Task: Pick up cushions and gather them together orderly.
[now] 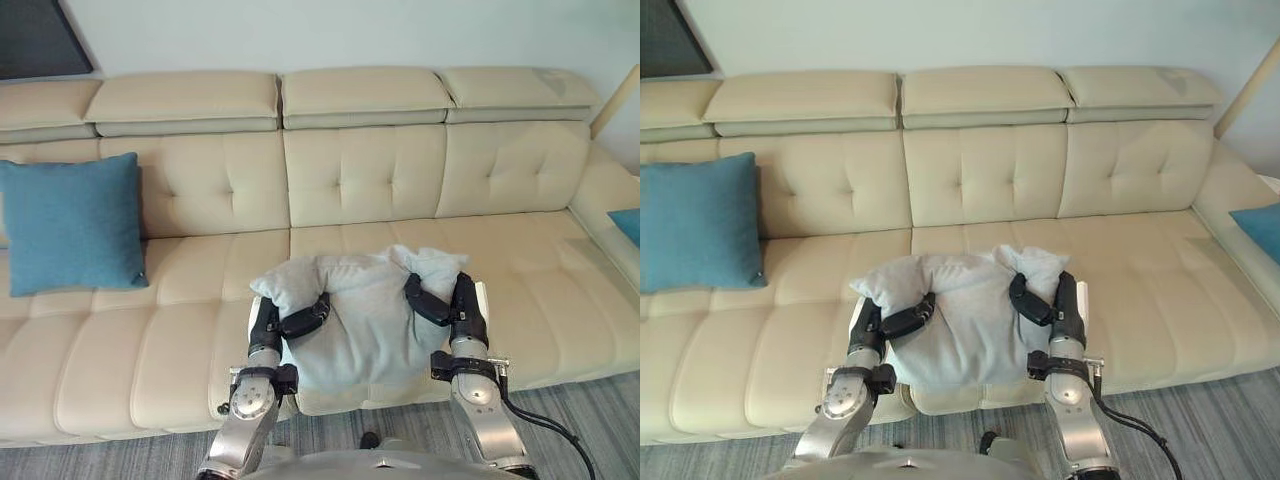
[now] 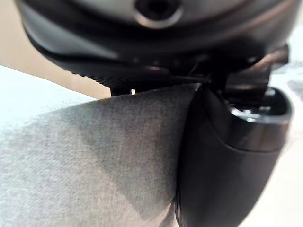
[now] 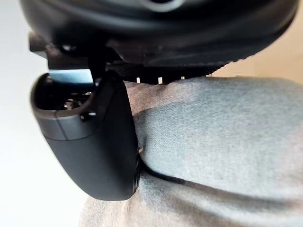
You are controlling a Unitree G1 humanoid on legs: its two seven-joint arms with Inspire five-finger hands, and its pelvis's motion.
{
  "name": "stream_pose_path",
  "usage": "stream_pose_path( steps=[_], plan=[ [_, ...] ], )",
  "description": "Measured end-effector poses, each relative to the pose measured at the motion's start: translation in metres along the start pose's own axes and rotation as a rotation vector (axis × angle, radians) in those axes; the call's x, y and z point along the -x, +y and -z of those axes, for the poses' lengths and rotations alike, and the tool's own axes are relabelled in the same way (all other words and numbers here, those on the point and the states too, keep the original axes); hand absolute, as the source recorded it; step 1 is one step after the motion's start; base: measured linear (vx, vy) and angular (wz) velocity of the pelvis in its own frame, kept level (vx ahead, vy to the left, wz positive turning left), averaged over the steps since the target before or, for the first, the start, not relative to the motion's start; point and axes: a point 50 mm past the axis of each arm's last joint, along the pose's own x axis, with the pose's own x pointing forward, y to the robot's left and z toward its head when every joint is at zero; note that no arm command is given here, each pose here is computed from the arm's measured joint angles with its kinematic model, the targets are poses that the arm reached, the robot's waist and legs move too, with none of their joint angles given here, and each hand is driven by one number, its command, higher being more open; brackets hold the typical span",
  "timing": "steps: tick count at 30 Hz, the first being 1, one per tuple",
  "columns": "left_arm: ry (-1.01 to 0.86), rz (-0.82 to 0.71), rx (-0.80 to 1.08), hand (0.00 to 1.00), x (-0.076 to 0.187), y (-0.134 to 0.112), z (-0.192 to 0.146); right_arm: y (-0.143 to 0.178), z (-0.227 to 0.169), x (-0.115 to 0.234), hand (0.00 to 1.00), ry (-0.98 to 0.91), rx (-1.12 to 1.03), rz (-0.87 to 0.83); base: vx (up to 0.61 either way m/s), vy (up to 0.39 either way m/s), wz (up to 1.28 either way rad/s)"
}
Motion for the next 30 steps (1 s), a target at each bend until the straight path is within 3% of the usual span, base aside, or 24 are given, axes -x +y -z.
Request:
stream_pose_path(
  steps=[7, 16, 23, 30],
  plan=[
    [-0.076, 0.016, -0.063, 0.0, -0.014, 0.003, -0.019, -0.001, -0.009, -0.004, 0.0, -0.039, 0.002, 0.007, 0.01, 0.006, 0.14],
    [-0.292, -0.047, -0.21, 0.0, -0.048, 0.0, -0.071, 0.013, -0.058, -0.051, 0.0, -0.219, 0.066, 0.063, -0.02, 0.008, 0.0],
    [-0.538, -0.159, -0.191, 0.0, -0.086, -0.018, -0.156, 0.025, -0.147, -0.091, 0.0, -0.452, 0.021, 0.216, -0.11, -0.026, 0.11],
    [-0.664, -0.241, -0.181, 0.0, -0.105, -0.022, -0.215, 0.027, -0.199, -0.109, 0.0, -0.544, -0.007, 0.296, -0.06, -0.064, 0.0]
  ],
)
